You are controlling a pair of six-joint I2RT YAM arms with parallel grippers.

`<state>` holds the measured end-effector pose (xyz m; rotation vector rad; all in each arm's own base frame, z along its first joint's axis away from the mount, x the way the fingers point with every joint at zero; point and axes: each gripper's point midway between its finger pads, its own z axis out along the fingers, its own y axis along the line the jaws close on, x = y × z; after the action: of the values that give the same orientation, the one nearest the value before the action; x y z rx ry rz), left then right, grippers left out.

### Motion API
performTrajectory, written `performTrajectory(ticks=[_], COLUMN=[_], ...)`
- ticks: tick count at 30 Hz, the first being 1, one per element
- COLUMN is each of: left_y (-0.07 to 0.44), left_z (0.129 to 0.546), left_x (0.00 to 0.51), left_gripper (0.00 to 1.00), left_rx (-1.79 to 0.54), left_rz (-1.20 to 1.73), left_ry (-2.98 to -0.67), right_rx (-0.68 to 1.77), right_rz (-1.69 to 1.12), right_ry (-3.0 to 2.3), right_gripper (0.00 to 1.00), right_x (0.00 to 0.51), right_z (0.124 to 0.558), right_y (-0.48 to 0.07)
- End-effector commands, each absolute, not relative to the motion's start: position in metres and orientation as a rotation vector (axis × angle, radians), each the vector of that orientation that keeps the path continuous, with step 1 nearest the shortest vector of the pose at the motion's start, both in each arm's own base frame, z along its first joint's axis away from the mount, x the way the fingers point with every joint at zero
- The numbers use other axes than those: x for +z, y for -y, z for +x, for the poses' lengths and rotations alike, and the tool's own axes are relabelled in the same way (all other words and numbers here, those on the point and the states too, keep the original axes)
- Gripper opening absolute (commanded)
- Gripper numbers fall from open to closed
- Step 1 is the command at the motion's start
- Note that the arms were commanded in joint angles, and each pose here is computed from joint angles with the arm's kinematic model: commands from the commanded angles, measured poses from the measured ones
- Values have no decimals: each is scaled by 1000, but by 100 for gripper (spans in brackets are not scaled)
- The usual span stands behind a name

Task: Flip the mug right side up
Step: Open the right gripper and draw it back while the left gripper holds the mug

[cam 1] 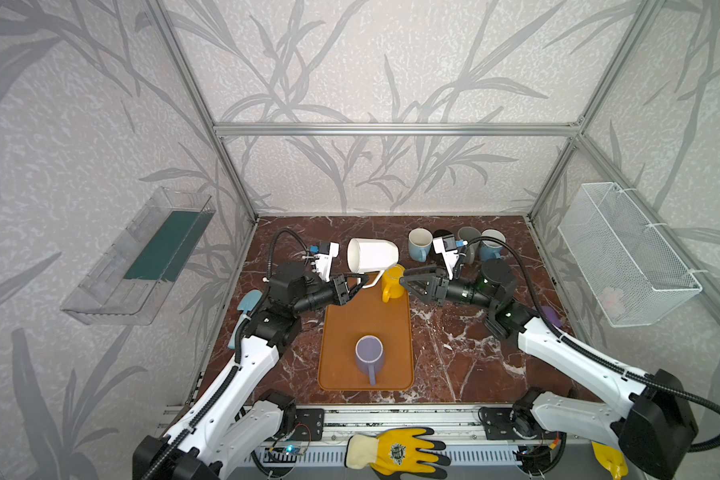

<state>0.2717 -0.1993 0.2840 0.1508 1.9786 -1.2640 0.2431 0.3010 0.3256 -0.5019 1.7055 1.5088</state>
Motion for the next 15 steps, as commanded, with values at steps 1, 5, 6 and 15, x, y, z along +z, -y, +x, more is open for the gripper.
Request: performTrajectory(ticks=[1, 5, 6, 15], left_y=[194, 192, 191, 189], left_z=[282, 288, 290, 305], left_x=[319, 316, 315, 302], left_gripper=[0, 0, 0, 0], left_rx=[-1184, -1150, -1139, -1064], left_rz=[194, 170, 164, 135], left_ry=[-1884, -1914, -1923, -2029], right_rx=[1460, 1438, 1435, 1421], right_rz=[-496, -490, -489, -483], right_ry=[-1732, -1737, -1738, -1738], right_gripper=[67, 67, 67, 67], right_x=[319, 318, 318, 318], right_z=[242, 240, 240, 239], right_y=[-293, -287, -286, -280])
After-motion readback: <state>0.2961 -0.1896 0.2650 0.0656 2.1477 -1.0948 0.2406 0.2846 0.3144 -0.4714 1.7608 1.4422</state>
